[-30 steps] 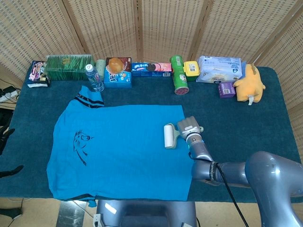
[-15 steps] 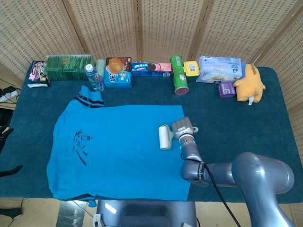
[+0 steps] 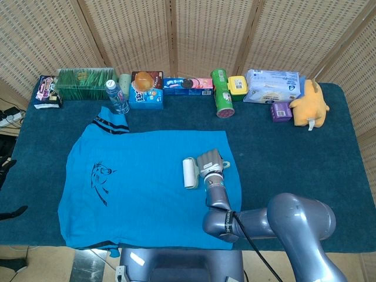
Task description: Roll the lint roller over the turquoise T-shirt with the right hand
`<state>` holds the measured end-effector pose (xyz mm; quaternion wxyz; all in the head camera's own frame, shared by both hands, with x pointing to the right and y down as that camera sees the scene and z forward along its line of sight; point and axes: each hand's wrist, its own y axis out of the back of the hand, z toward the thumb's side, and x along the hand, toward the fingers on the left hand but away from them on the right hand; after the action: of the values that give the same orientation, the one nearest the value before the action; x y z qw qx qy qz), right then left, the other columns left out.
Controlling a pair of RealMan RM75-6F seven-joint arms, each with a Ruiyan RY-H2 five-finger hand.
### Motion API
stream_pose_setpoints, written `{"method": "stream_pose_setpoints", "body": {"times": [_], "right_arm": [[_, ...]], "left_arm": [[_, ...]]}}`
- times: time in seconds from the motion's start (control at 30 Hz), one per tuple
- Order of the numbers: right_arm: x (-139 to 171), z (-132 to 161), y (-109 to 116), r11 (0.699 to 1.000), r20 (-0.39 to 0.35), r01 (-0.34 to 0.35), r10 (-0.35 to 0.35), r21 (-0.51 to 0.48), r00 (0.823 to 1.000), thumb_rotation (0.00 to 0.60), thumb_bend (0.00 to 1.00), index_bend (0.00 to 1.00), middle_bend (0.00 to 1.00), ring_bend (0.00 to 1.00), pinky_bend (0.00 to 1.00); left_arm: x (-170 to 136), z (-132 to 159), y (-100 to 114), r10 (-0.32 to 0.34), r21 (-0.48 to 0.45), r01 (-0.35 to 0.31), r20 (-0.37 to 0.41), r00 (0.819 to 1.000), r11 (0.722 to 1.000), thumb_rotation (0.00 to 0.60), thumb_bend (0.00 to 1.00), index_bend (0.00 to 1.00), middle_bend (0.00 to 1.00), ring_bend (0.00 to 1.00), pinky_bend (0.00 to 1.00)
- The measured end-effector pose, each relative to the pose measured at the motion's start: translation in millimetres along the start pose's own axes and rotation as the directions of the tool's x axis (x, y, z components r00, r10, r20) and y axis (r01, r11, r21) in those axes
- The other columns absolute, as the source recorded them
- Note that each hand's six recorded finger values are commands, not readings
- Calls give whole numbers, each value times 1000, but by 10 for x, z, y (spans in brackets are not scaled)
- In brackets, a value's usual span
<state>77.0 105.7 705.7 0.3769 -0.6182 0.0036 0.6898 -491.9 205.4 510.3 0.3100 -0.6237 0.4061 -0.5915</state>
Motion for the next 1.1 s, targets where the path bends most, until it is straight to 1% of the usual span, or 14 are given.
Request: {"method": "stream_pose_setpoints", "body": {"times": [0.27, 0.63, 0.77, 0.9, 1.1], "right_arm": [[7, 295, 47, 998, -4, -9, 9, 61, 1000, 600, 1000, 680, 704, 990, 1000], [77, 680, 216, 993, -22, 2, 0, 117, 1000, 600, 1000, 680, 704, 990, 1000], [90, 753, 256, 991, -25, 8, -5, 131, 1000, 600, 1000, 680, 703, 990, 1000], [85, 792, 239, 989, -26, 5, -2, 148, 1000, 600, 1000, 680, 704, 990, 1000], [51, 715, 189, 986, -10, 2, 0, 166, 1000, 600, 1000, 681, 704, 990, 1000]], "left_arm": [[3, 5, -8, -5, 2, 5, 2, 1000, 1000, 600, 114, 0, 0, 0, 80], [14, 6, -24, -15, 7, 15, 7, 1000, 1000, 600, 115, 0, 0, 0, 79], [17, 5, -27, -17, 8, 17, 8, 1000, 1000, 600, 114, 0, 0, 0, 80], [22, 7, -38, -22, 11, 22, 8, 1000, 1000, 600, 113, 0, 0, 0, 80], [27, 6, -40, -22, 12, 22, 5, 1000, 1000, 600, 114, 0, 0, 0, 80]]}}
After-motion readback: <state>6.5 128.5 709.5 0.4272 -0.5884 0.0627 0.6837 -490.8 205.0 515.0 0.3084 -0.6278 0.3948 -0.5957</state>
